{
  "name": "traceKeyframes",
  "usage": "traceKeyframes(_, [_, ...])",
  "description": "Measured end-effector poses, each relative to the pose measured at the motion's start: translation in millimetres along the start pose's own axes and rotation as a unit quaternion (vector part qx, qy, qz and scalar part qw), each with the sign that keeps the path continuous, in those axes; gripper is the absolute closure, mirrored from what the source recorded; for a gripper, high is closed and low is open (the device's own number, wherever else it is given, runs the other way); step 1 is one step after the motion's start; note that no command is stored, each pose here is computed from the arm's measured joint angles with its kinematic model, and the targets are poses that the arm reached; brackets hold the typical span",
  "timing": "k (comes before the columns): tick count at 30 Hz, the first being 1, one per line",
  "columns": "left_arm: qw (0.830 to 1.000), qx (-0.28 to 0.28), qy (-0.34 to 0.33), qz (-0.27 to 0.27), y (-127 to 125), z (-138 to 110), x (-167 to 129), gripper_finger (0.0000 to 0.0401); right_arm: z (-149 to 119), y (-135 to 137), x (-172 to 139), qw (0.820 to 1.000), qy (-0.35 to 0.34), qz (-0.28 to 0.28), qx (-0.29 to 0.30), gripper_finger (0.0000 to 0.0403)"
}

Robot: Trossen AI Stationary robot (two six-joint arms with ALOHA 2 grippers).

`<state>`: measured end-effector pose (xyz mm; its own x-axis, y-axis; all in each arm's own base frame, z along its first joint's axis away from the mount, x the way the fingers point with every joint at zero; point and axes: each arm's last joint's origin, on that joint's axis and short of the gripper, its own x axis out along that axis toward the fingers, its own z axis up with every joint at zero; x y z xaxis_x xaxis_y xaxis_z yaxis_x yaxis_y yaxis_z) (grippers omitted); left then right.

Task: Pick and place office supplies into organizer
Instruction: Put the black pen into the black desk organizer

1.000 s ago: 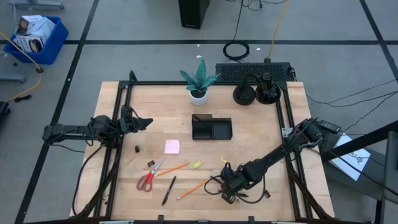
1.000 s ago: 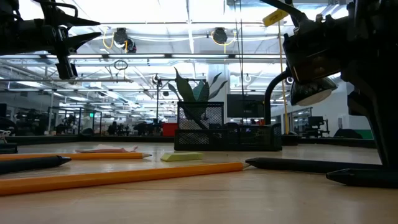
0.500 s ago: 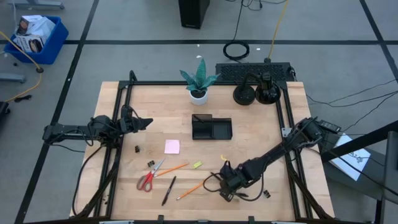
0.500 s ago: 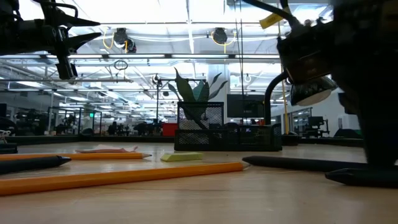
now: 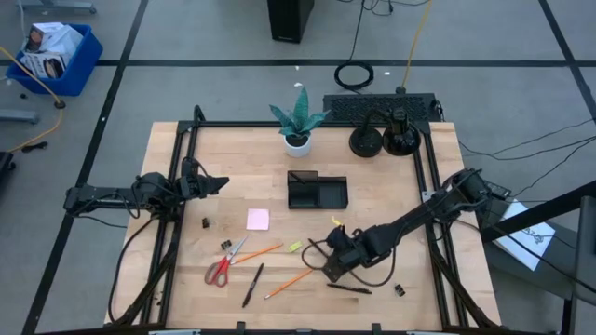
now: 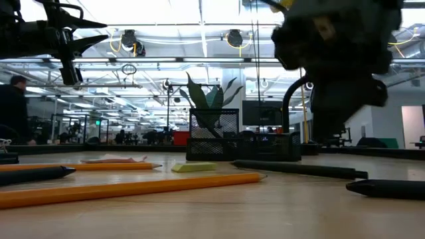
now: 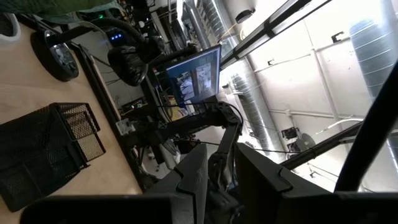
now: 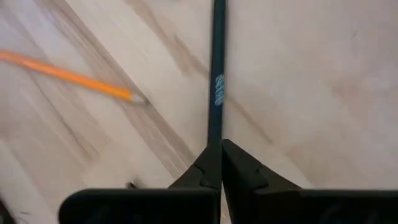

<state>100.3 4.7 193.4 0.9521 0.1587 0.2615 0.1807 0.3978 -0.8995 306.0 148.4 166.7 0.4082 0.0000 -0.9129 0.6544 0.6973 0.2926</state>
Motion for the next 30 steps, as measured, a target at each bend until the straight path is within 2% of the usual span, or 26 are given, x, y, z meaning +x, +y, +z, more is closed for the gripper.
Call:
traceKeyframes(7, [1.0,0.0,0.001,0.0,0,0,0,0.0316,15,-1,-9,1.0,-0.012,0.021,-0.008,0.0402])
traceKeyframes(14, [1.0,0.0,0.011,0.0,0,-1,0,0.0316,19,17,-8,0.993,-0.028,0.117,0.01,0.0385])
traceKeyframes(17, [1.0,0.0,0.011,-0.001,0,-1,0,0.0316,28,32,-17,0.976,-0.078,0.198,0.042,0.0383])
traceKeyframes(20, [1.0,0.001,0.012,0.002,1,-1,0,0.0316,38,42,-27,0.957,-0.127,0.255,0.052,0.0383])
traceKeyframes(23, [1.0,0.001,0.014,0.008,2,-1,0,0.0316,49,41,-27,0.95,-0.177,0.253,0.044,0.0384])
traceKeyframes(25, [1.0,0.0,0.014,0.009,2,-2,0,0.0316,60,40,-29,0.939,-0.206,0.265,0.07,0.0387])
traceKeyframes(28, [1.0,-0.012,0.008,0.01,2,-1,0,0.0316,74,40,-32,0.932,-0.175,0.313,0.058,0.0391])
traceKeyframes(30, [1.0,-0.012,0.005,0.009,2,-1,0,0.0316,72,40,-31,0.938,-0.146,0.311,0.046,0.0388])
